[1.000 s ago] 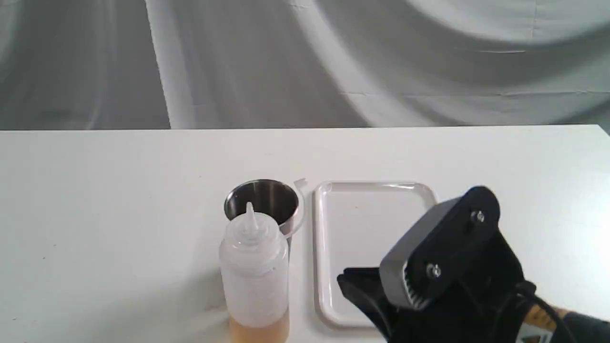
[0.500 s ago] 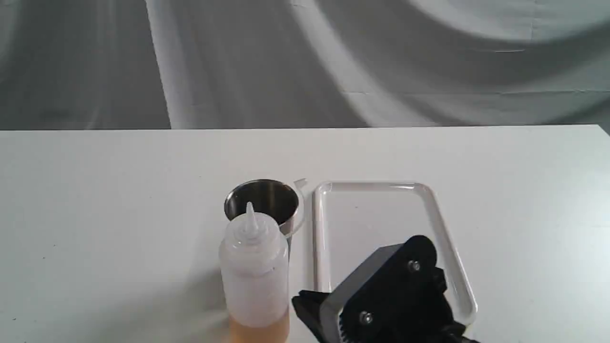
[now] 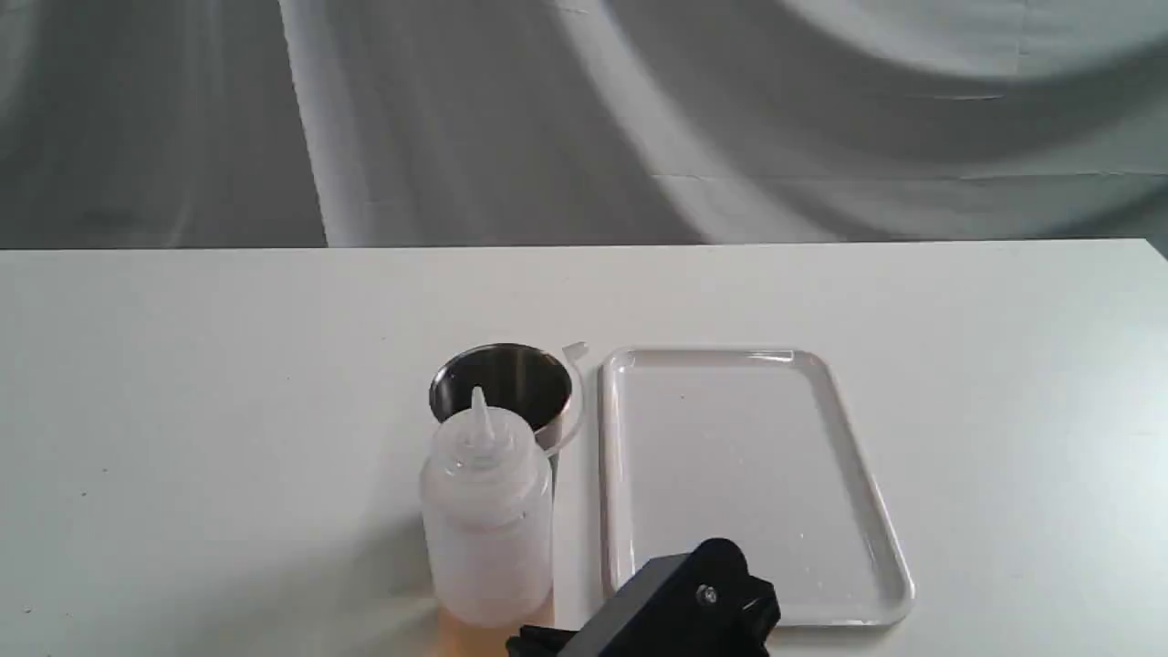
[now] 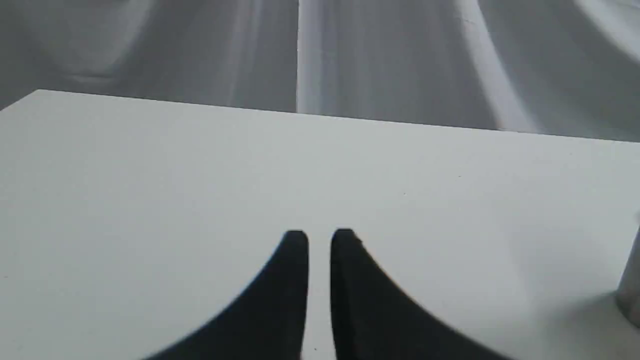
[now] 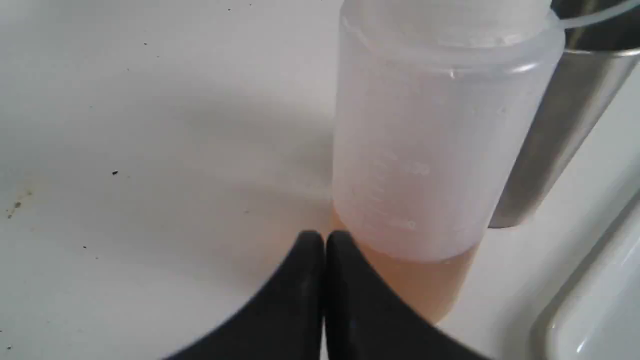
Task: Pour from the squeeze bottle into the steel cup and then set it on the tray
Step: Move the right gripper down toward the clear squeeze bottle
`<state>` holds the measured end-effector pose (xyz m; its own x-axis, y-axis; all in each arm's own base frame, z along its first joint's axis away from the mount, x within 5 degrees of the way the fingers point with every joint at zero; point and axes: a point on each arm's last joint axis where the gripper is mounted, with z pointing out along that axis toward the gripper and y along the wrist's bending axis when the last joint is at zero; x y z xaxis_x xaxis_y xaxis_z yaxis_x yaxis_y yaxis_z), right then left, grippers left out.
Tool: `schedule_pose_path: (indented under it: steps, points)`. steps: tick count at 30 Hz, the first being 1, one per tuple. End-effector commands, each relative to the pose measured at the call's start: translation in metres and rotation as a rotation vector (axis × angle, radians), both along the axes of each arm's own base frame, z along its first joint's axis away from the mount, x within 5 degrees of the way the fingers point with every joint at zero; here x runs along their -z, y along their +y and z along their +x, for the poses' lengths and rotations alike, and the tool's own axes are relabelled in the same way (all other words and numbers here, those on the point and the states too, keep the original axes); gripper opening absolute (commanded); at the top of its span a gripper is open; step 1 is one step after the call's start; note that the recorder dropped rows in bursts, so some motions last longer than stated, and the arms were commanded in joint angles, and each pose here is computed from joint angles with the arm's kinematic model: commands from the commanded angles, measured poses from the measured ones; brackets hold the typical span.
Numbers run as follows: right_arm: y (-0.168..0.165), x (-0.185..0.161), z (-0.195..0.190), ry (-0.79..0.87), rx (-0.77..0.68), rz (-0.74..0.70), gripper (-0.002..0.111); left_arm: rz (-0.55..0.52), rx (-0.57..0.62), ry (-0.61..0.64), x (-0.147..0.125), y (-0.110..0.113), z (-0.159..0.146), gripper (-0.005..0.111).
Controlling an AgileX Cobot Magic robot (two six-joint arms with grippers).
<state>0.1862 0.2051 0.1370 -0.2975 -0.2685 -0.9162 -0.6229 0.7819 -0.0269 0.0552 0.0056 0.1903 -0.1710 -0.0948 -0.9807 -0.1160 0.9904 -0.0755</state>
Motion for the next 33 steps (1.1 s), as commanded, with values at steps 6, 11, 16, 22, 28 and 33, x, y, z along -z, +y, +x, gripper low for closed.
schedule_pose_path:
  steps: [6, 11, 16, 22, 28, 33]
  points:
    - [0.0, -0.001, 0.0, -0.007, 0.003, 0.007, 0.002, -0.007, 0.004, 0.008, 0.002, 0.0, 0.0, 0.008]
    - [-0.001, 0.002, -0.001, 0.017, 0.0, -0.009, 0.029, -0.007, 0.004, 0.008, 0.002, 0.0, 0.0, 0.008]
    - [-0.005, 0.008, -0.002, 0.101, 0.06, -0.029, 0.076, -0.007, 0.004, 0.008, 0.002, 0.0, 0.0, 0.008]
    - [-0.006, 0.008, 0.0, 0.101, 0.08, -0.019, 0.094, -0.007, 0.004, 0.008, 0.002, 0.0, 0.0, 0.008]
    - [-0.005, 0.001, 0.003, 0.031, 0.097, 0.028, 0.094, -0.007, 0.004, 0.008, 0.002, 0.0, 0.0, 0.008]
    - [-0.007, -0.002, 0.006, 0.006, 0.123, 0.051, 0.094, -0.007, 0.004, 0.008, 0.002, 0.0, 0.0, 0.008]
